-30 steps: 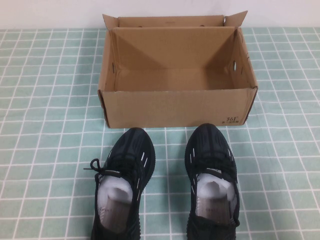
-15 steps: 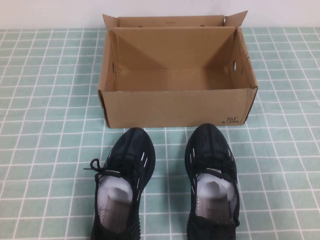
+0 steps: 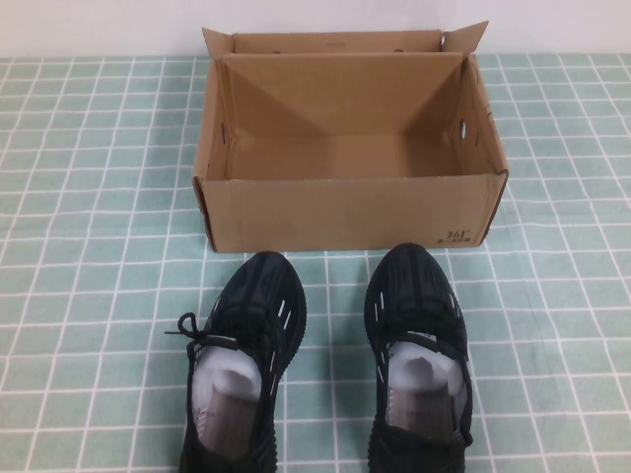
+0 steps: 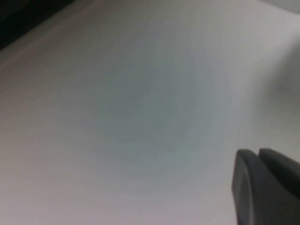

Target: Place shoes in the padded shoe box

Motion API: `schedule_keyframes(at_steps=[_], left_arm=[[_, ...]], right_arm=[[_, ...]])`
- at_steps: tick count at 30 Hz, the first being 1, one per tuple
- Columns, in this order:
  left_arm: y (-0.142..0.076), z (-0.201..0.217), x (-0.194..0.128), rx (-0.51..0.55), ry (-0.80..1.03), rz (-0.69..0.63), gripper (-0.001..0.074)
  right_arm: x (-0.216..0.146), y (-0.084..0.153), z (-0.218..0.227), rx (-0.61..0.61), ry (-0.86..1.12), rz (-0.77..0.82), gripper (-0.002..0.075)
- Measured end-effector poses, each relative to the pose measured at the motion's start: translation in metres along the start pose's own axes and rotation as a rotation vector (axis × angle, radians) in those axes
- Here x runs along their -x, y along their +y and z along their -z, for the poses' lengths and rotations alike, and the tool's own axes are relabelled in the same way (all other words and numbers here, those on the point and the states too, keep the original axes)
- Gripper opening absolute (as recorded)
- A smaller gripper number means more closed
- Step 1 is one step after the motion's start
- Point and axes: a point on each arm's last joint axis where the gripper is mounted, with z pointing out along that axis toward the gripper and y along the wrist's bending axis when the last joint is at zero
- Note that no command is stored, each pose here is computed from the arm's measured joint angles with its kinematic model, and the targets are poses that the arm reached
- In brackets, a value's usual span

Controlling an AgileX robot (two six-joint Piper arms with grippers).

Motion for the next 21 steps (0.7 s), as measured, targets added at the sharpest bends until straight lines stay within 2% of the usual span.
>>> schedule_keyframes(at_steps=[3,5,8,12,16,21], left_arm=[[0.0,0.0,0.0,0.0,0.0,0.0,0.0004],[0.0,0.0,0.0,0.0,0.0,0.0,0.0004],[0.0,0.0,0.0,0.0,0.0,0.0,0.0004],[0.0,0.0,0.0,0.0,0.0,0.0,0.0004],[0.0,0.0,0.0,0.0,0.0,0.0,0.0004],[0.0,0.0,0.0,0.0,0.0,0.0,0.0004]], right_arm=[[0.008,0.014,-0.017,-0.04,0.157,0.017,-0.0008],[0.002,0.015,-0.03,-0.099,0.31,0.045,-0.0008],[-0.018,0.006,-0.046,-0.197,0.543,0.131,-0.0008],[-0.044,-0.014,-0.051,-0.267,0.793,0.334,-0.0008],[-0.057,-0.021,-0.051,-0.289,0.923,0.343,-0.0008],[-0.081,-0.025,-0.051,-0.217,1.144,0.341,-0.0008]])
